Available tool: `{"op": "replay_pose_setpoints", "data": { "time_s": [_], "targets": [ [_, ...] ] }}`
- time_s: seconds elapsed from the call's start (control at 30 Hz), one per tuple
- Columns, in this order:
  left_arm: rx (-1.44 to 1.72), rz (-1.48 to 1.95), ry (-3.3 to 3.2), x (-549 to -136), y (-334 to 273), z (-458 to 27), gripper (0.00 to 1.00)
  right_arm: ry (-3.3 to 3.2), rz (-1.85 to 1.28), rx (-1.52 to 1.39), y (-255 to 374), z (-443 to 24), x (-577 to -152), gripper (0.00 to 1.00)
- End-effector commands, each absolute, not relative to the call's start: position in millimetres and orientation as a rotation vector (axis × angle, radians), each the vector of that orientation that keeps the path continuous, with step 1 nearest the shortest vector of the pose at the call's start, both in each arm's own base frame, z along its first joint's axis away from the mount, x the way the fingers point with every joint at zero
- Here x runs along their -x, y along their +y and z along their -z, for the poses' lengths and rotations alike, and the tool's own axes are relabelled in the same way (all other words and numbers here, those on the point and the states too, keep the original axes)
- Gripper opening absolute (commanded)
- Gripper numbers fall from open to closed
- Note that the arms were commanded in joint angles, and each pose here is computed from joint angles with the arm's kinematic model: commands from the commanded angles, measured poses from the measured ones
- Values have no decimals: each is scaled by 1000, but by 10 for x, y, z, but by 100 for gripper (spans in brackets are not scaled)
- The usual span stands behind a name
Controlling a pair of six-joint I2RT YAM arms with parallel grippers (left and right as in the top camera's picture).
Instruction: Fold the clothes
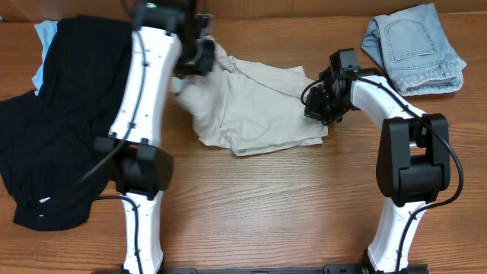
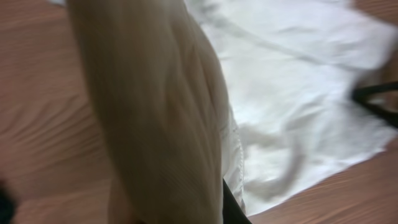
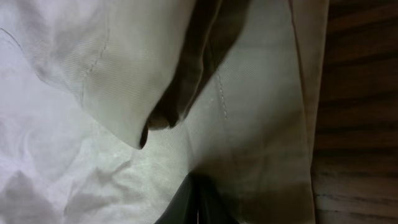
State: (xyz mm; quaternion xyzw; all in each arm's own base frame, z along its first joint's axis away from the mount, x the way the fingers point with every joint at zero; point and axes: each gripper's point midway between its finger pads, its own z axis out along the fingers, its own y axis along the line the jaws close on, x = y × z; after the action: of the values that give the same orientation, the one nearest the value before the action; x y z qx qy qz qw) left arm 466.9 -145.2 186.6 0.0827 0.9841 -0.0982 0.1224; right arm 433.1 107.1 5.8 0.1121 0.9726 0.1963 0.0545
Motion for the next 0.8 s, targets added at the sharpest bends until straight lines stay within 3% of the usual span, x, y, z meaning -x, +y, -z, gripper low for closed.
{"op": "replay_pose_setpoints", "data": {
  "time_s": [0.0,0.27,0.53,0.7,0.77],
  "targets": [
    [-309,446,2830,-4537,-2150,-1929,5,2964,-589,-356,1082,9,-4315,4],
    [-487,532,2680,-4451,-3008,-2007,7,2960,-590,-354,1083,7,-4324,4],
    [-453,462,2671,-4419,-3122,-1996,7,2926,-648,-338,1139,-71,-4398,4],
    [-453,463,2667,-4427,-3131,-1996,12,2784,-747,-333,1051,-816,-4682,4],
    [-454,465,2664,-4428,-3139,-1999,16,2710,-745,-350,892,-1244,-4764,9]
  ]
}}
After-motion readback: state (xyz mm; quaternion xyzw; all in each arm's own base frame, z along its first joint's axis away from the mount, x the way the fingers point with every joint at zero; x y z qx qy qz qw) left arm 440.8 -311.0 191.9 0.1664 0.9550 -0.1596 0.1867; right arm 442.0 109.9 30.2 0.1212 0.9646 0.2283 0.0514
